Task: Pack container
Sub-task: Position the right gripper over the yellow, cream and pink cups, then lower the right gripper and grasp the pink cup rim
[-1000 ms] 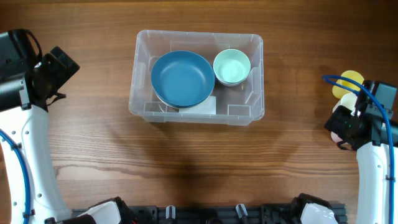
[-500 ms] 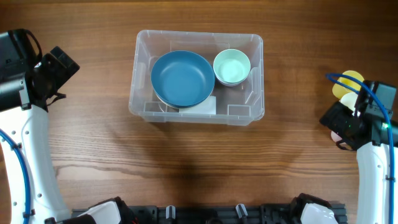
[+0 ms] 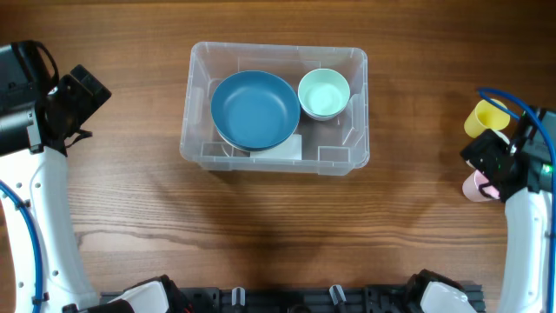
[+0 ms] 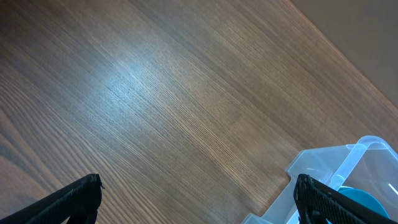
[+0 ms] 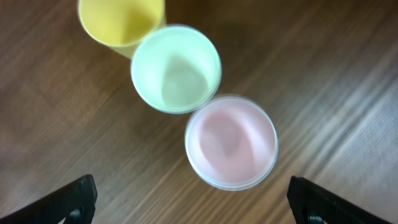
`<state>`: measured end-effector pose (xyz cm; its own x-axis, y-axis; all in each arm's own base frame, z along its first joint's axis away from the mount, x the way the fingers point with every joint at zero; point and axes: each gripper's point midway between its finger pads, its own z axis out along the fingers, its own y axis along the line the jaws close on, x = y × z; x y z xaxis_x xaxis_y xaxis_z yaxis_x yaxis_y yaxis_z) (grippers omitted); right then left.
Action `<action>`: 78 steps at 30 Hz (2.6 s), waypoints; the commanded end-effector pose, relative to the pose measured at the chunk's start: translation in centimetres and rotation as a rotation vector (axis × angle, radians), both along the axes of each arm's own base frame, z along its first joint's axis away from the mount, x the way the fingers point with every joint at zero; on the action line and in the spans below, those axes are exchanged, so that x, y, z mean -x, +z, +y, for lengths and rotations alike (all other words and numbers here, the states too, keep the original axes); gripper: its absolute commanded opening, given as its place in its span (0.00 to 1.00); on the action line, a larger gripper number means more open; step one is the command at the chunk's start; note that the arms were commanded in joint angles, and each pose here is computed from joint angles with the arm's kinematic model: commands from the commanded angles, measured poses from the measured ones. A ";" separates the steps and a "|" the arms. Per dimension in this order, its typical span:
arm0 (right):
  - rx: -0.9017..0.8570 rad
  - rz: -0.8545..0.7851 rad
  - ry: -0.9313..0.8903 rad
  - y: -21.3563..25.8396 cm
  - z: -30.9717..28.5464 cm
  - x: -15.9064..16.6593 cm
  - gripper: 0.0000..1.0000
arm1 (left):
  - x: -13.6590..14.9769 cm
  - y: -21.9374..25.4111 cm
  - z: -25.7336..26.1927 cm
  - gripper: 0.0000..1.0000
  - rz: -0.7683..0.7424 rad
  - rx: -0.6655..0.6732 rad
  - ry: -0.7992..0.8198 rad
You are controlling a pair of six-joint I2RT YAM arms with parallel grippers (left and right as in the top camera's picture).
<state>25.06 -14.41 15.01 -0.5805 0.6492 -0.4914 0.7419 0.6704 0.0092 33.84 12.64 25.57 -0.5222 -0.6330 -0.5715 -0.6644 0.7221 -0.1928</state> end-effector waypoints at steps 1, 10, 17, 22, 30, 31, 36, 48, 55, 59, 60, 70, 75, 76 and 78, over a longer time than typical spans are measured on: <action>0.025 0.086 0.176 -1.9 -0.1 -1.1 1.00 | 0.0 0.8 0.1 1.00 -0.022 0.000 0.011; -0.105 0.203 0.219 -6.7 0.9 -1.7 0.98 | 0.0 0.8 0.1 1.00 -0.022 0.000 0.011; -0.147 0.275 0.215 -8.6 1.2 -1.0 0.80 | 0.0 0.8 0.1 1.00 -0.022 0.000 0.011; -0.150 0.281 0.214 -8.7 1.3 -0.9 0.69 | 0.0 0.8 0.1 1.00 -0.023 0.000 0.011; -0.155 0.291 0.202 -9.2 1.3 -0.5 0.60 | 0.0 0.8 0.1 1.00 -0.022 0.000 0.011; -0.154 0.294 0.185 -9.4 1.3 -0.3 0.60 | 0.0 0.8 0.1 1.00 -0.022 0.000 0.011; -0.149 0.303 0.154 -10.6 1.3 0.4 0.57 | 0.0 0.8 0.1 1.00 -0.022 0.000 0.011; -0.138 0.283 0.155 -10.4 1.1 -0.1 0.23 | 0.0 0.8 0.1 1.00 -0.022 -0.001 0.011; -0.137 0.279 0.154 -10.4 1.0 -0.2 0.05 | 0.0 0.8 0.1 1.00 -0.022 0.000 0.011; -0.142 0.274 0.149 -10.3 1.1 -0.3 0.04 | 0.0 0.8 0.1 1.00 -0.022 -0.001 0.011; -0.145 0.273 0.151 -10.2 1.1 -0.3 0.04 | 0.0 0.8 0.1 1.00 -0.022 -0.001 0.011; -0.289 0.114 0.301 -6.3 4.1 -3.8 0.05 | 0.0 0.8 0.1 1.00 -0.022 0.000 0.011; -0.310 -0.031 0.395 -2.5 5.7 -6.2 0.04 | 0.0 0.8 0.1 1.00 -0.023 0.000 0.011; -0.298 -0.060 0.434 -1.3 6.1 -6.7 0.04 | 0.0 0.8 0.1 1.00 -0.022 0.000 0.011; -0.268 -0.100 0.503 0.6 7.0 -7.5 0.04 | 0.0 0.8 0.1 1.00 -0.022 0.000 0.011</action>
